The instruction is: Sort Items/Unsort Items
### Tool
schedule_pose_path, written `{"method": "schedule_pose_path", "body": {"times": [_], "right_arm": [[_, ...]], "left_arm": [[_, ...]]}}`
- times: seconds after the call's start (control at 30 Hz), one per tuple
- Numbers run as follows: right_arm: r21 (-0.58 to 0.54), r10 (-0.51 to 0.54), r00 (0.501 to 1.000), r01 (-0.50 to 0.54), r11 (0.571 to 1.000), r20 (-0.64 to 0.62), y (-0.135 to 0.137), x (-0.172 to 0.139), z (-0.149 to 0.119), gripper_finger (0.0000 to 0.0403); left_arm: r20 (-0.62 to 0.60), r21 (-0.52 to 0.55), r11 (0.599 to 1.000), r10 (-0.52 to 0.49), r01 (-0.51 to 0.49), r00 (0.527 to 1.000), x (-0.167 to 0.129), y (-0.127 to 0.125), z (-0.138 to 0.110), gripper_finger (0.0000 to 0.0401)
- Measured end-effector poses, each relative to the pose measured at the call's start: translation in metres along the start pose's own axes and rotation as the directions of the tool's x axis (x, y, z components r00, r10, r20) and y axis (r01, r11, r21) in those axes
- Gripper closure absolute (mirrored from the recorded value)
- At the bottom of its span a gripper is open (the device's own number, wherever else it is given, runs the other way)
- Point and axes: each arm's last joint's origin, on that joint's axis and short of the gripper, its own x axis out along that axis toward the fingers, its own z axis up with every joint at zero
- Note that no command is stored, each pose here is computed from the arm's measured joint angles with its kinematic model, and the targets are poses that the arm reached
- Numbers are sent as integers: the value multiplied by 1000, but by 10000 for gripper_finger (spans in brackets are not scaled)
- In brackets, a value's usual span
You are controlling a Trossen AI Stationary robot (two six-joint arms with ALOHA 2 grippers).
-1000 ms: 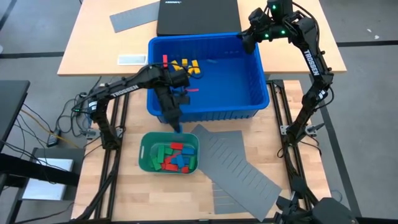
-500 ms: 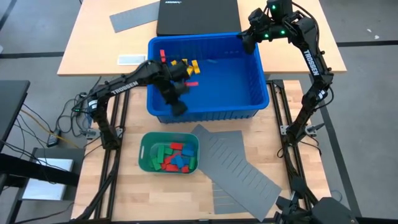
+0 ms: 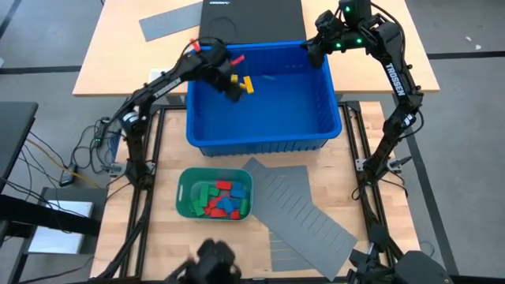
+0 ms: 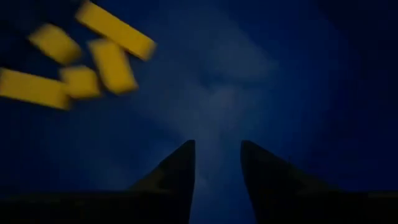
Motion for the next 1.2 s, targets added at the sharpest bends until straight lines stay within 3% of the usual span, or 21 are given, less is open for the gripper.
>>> {"method": "schedule_pose_path", "body": {"times": [0.13, 0.33, 0.43, 0.63, 0.93, 1.2], "right_arm": [[1, 0, 1000, 0, 1000, 0, 0, 0, 0, 399], [62, 1, 1000, 0, 998, -6, 0, 0, -1, 401], [72, 4, 1000, -2, 997, -19, 1, 0, -2, 401], [85, 11, 999, -7, 996, -44, 2, 0, -4, 400], [116, 13, 999, -7, 993, -50, 2, 0, -5, 399], [121, 14, 999, -8, 993, -50, 3, 0, -5, 399]], "left_arm": [[64, -44, 998, 39, -36, 997, 35, 30, 15, 266], [46, -54, 997, 61, -58, 997, 88, 45, 18, 236], [14, -47, 988, 145, -145, 989, 107, 52, 15, 212], [36, -13, 956, 294, -294, 955, 128, 59, 15, 167], [-34, -12, 944, 329, -330, 944, 172, 73, 3, 136], [0, -22, 947, 321, -321, 947, 190, 77, 3, 153]]}}
